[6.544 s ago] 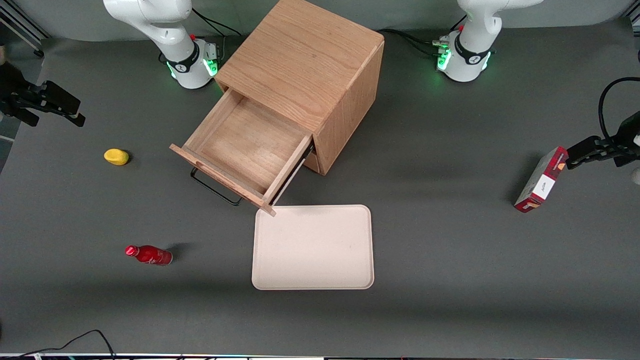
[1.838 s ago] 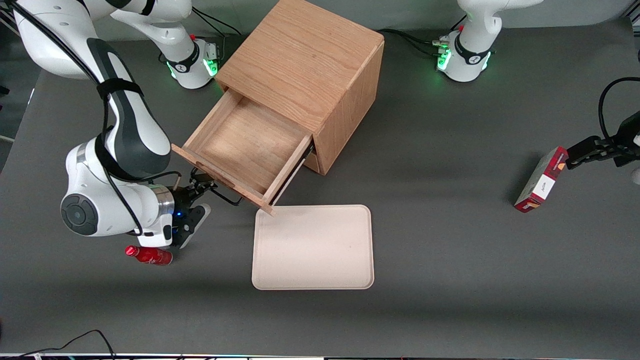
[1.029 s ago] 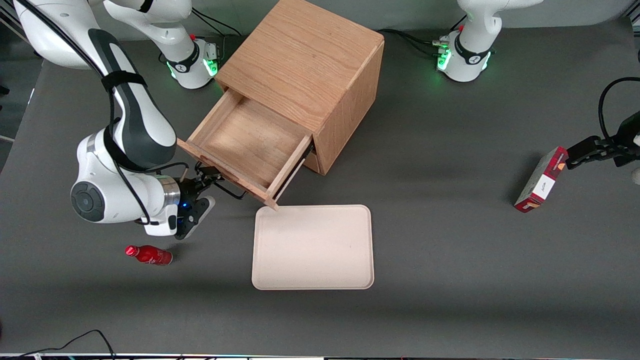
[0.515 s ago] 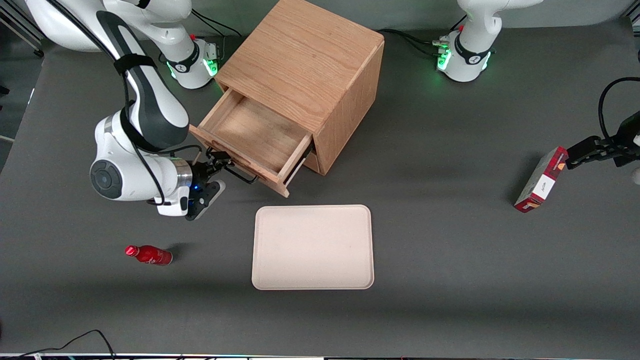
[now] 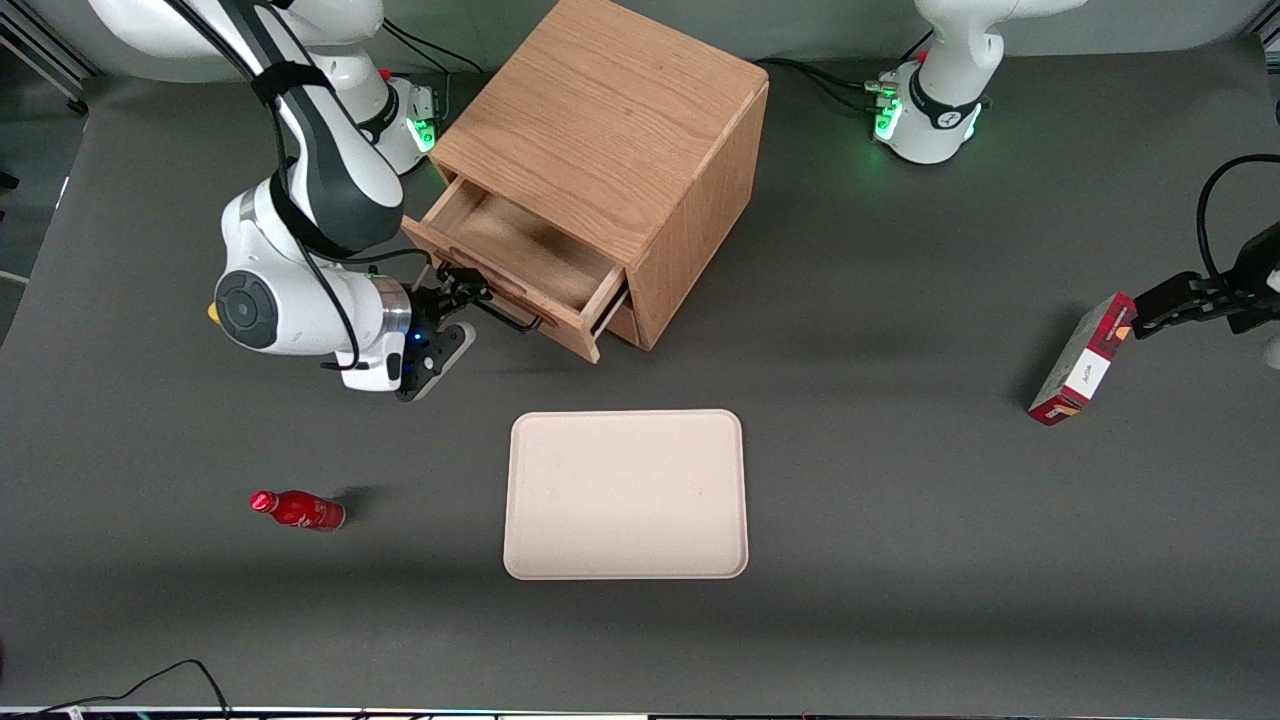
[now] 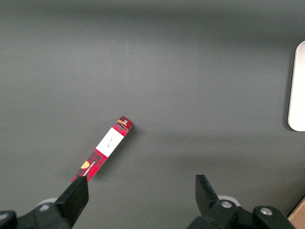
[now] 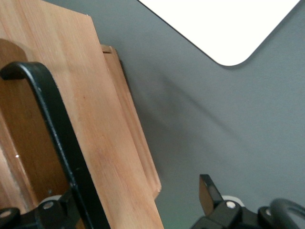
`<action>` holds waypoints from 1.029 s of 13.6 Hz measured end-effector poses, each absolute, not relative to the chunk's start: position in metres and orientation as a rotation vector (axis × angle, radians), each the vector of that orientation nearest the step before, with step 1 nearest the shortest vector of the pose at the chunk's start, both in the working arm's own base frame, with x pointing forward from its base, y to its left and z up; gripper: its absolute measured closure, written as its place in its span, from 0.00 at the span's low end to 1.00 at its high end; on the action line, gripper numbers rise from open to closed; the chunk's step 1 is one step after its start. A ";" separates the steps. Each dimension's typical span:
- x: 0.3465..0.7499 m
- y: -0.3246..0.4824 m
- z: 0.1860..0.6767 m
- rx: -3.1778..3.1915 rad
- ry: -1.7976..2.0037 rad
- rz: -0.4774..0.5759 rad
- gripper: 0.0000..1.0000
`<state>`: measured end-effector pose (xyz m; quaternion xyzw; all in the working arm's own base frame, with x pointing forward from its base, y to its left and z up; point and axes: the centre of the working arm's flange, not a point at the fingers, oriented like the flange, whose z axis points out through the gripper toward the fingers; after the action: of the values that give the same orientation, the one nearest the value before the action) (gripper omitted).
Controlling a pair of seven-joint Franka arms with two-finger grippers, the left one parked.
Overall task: Close top drawer
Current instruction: 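Push the drawer front with the right gripper into the cabinet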
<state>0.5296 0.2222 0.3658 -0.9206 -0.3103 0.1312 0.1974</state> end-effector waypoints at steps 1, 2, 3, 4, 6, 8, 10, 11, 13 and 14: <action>0.523 0.224 0.365 -2.574 -0.859 0.368 0.00; 0.515 0.225 0.364 -2.572 -0.851 0.366 0.00; 0.507 0.229 0.363 -2.563 -0.839 0.364 0.00; 0.498 0.233 0.362 -2.556 -0.832 0.365 0.00; 0.485 0.239 0.363 -2.555 -0.819 0.361 0.00; 0.473 0.244 0.363 -2.551 -0.813 0.361 0.00; 0.462 0.250 0.364 -2.554 -0.805 0.360 0.00; 0.457 0.254 0.365 -2.563 -0.799 0.359 0.00; 0.454 0.257 0.368 -2.583 -0.781 0.344 0.00; 0.453 0.257 0.369 -2.587 -0.777 0.341 0.00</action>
<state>0.4531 0.2567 0.3686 -0.9295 -0.2790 0.1225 0.2078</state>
